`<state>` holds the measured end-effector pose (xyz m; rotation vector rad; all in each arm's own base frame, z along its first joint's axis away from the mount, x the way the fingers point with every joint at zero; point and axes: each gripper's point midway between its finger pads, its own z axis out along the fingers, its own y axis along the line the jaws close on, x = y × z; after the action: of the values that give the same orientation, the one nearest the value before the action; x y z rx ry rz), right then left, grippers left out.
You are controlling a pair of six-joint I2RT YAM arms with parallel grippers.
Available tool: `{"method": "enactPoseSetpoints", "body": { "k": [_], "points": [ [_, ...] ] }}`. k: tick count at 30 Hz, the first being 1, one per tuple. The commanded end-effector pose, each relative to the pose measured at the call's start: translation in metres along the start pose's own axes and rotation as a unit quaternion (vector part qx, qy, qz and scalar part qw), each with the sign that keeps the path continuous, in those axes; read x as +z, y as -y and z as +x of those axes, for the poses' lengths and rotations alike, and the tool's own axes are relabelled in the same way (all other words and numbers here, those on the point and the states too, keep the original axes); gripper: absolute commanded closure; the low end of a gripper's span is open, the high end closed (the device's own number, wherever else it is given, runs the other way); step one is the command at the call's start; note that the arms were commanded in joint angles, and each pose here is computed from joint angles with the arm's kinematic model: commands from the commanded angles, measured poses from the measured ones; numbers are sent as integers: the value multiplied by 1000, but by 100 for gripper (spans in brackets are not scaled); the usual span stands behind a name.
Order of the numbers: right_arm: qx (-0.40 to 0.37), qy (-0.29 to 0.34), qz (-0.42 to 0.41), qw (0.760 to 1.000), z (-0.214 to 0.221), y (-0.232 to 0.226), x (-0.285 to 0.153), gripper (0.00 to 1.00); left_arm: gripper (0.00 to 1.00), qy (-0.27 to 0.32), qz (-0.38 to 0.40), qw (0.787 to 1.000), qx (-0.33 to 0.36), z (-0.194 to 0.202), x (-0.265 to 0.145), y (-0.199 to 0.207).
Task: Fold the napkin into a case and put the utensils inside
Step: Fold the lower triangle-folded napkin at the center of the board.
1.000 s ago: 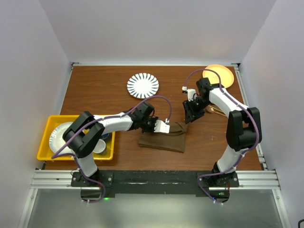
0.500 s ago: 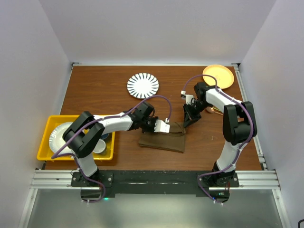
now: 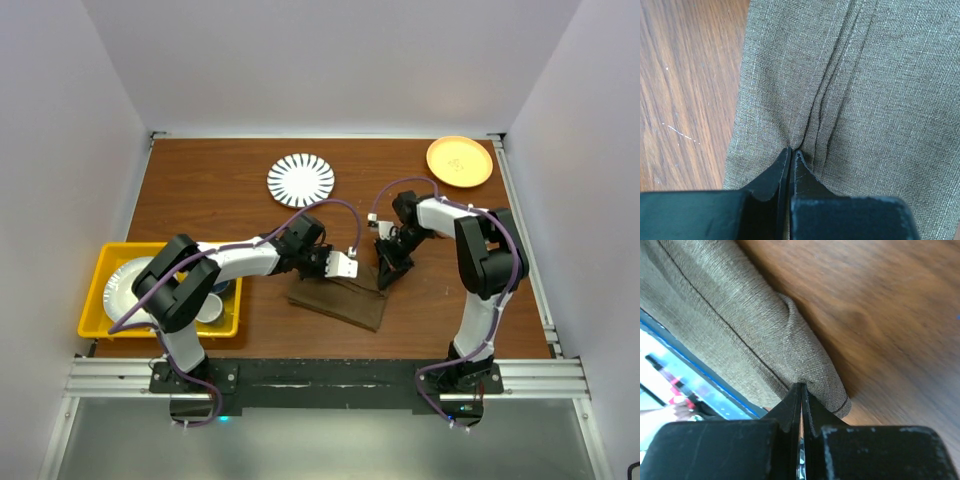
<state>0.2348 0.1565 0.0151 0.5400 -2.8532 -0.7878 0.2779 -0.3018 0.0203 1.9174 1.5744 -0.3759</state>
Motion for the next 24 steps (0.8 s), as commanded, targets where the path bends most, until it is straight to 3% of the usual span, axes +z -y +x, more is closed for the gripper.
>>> {"method": "enactPoseSetpoints", "body": {
  "k": [1,6,12,20,24],
  "points": [
    [7,9,66,998,-13,34,16,100,97,-28,41,998,-41,17,3,29],
    [1,37,110,993,-39,50,11,100,74,24,30,998,-57,-9,-22,17],
    [-57,63,146,986,-74,65,-3,100,60,80,-8,996,-24,-43,-51,-1],
    [-95,84,138,982,-101,58,-15,100,50,93,-36,994,37,-79,-28,-10],
    [-109,89,132,981,-112,53,-23,100,49,74,-49,995,54,-76,-6,-17]
  ]
}}
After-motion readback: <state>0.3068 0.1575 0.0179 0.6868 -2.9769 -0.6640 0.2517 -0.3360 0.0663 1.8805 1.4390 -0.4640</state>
